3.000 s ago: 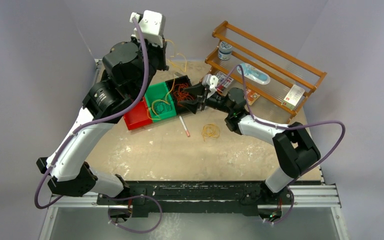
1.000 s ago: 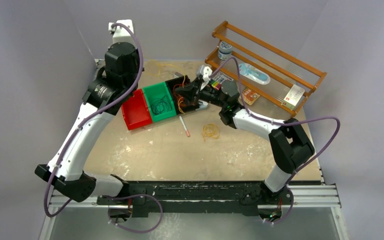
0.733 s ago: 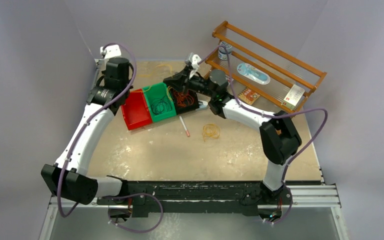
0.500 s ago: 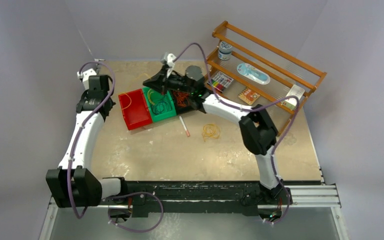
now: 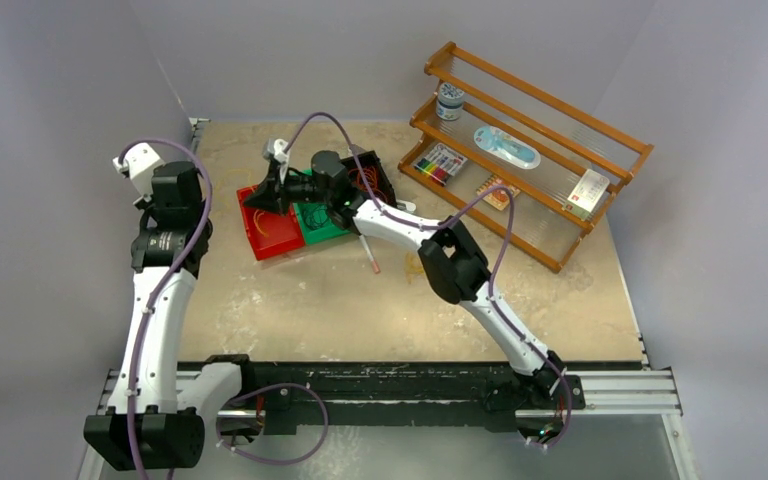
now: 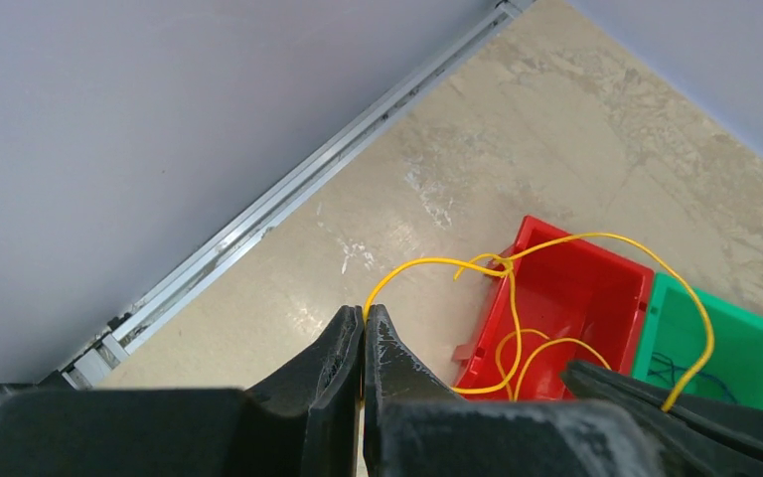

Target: Untangle the cables

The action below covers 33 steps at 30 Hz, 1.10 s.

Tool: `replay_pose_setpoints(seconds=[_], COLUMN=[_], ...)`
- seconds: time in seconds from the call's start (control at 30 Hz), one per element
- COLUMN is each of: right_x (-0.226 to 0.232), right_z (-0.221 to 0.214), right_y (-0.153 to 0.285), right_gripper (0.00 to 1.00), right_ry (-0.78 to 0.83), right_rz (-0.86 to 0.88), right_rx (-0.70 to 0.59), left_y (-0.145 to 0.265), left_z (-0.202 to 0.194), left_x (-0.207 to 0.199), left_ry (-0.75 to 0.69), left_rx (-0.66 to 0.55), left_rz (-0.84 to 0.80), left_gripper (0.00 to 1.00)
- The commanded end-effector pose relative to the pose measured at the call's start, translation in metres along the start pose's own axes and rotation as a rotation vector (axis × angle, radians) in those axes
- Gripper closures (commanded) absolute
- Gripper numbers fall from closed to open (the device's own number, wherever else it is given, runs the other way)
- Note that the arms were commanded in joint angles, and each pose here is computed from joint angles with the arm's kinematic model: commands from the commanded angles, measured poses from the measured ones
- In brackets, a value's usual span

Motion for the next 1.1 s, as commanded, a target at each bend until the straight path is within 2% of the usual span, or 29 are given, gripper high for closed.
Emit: replay_pose_setpoints(seconds=[0.0, 0.1, 0.17, 0.23, 0.37, 0.5, 0.67, 0.83, 1.07], right_x=[-0.005, -0.019, -0.025, -0.027, -0.019, -0.007, -0.006, -0.016, 0.001], right_z=[0.020, 0.007, -0.002, -0.005, 0.000, 0.017, 0.035, 0.044, 0.037], right_y=[-0.006, -0.008, -0.009, -0.009, -0.001, 0.021, 0.053, 0.084, 0.134], right_gripper=[1.00, 0.99, 0.95, 0.87, 0.64, 0.55, 0.39, 0.34, 0.34], right_ry=[0.076, 0.081, 0.078, 0.081, 0.104, 0.118, 0.113, 0.090, 0.037], right_rz=[-0.008, -0.043, -0.057, -0.062, -0.057, -0.047, -0.139, -0.277, -0.322], right_rx=[-0.056, -0.036, -0.023, -0.013, -0.010, -0.045, -0.071, -0.072, -0.085], left_y=[-0.006, -0.008, -0.010, -0.010, -0.013, -0.016, -0.023, -0.035, -0.045], left_z=[-0.003, -0.005, -0.007, -0.007, -0.005, 0.003, 0.009, 0.011, 0.016], left_x=[-0.008, -0.017, -0.028, -0.035, -0.049, -0.056, -0.065, -0.074, -0.078], left_ry=[0.011, 0.005, 0.004, 0.008, 0.010, 0.017, 0.028, 0.031, 0.023], left_rx=[-0.004, 0.000, 0.002, 0.002, 0.001, -0.006, -0.011, 0.000, -0.004], left_rz=[-0.030, -0.076, -0.132, -0.169, -0.238, -0.247, -0.261, -0.256, -0.227], left_gripper=[1.00, 1.00, 1.00, 1.00, 1.00, 1.00, 1.00, 1.00, 1.00])
Point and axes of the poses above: each gripper's point midway between its finger pads, its own y axis back along the fingers, its own x axis along the line the jaws close on, z = x × y, the point moved 2 cm from there along y, back along the fingers, and after that the axes turned 10 degrees about -y, right-handed, at the moved point
